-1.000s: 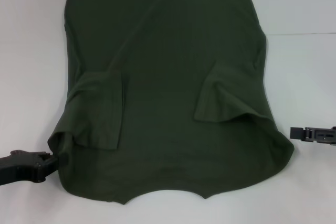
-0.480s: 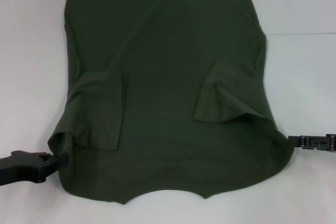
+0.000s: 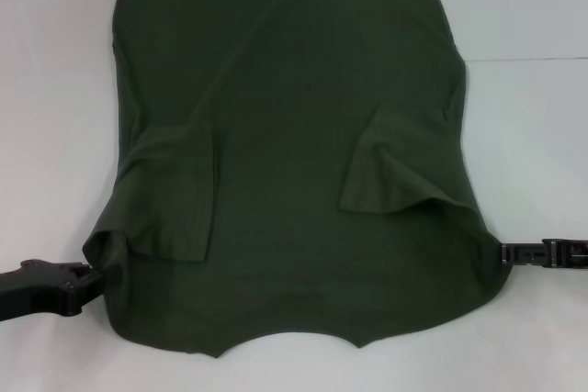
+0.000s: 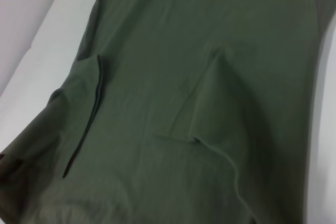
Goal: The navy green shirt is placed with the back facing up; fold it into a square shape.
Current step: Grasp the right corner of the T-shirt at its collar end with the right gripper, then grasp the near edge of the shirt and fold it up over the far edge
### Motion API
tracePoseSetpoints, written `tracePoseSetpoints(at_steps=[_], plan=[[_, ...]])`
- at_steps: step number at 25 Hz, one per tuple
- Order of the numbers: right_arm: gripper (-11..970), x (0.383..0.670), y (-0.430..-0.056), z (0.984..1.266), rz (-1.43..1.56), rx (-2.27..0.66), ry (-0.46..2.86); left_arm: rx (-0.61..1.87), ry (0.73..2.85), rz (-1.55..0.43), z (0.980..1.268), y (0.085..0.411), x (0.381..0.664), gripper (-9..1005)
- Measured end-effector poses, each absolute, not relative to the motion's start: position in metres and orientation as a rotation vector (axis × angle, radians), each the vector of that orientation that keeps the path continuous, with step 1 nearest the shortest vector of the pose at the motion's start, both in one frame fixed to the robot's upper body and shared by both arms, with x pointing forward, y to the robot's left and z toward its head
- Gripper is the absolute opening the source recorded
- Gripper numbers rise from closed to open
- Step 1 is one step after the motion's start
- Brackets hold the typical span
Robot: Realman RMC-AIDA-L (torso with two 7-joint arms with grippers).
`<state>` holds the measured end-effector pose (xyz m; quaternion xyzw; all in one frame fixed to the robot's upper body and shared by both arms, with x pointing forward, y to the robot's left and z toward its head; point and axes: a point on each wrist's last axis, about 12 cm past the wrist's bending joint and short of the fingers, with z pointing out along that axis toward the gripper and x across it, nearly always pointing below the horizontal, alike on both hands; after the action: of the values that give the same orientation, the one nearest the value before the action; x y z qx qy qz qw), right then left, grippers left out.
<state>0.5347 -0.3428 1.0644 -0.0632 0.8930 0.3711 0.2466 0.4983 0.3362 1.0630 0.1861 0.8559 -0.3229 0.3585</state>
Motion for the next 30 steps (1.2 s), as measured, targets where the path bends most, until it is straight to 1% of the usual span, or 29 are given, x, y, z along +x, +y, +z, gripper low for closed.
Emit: tracePoseSetpoints(at_steps=[2,12,18,23,29,30], plan=[[789,0.5352,-0.3429,1.0640,1.007,-0.166,2.438,0.481,2.209,-0.832,1.0630,0.3362,0.4984,40],[593,0.5379,-0.3443,1.0626,0.975,-0.137,2.490,0.482,2.206,-0.828,1.0634,0.3362,0.4993,40],[352,0.5407,-0.3425,1.0617,0.953,-0.136,2.517,0.484,2.205,-0.826,1.0634,0.3362,0.4993,40],[125,0.5415,-0.3427,1.0624,0.950,-0.136,2.515,0.480,2.205,-0.825,1.0634,0.3368,0.4991,40],[37,0.5352,-0.3479,1.0597,0.949,-0.130,2.502,0.446,2.215,-0.846,1.0642,0.3372,0.4987,40],[38,0.5335,-0.3490,1.0595,0.955,-0.131,2.494,0.425,2.221,-0.857,1.0647,0.3376,0.4985,40]])
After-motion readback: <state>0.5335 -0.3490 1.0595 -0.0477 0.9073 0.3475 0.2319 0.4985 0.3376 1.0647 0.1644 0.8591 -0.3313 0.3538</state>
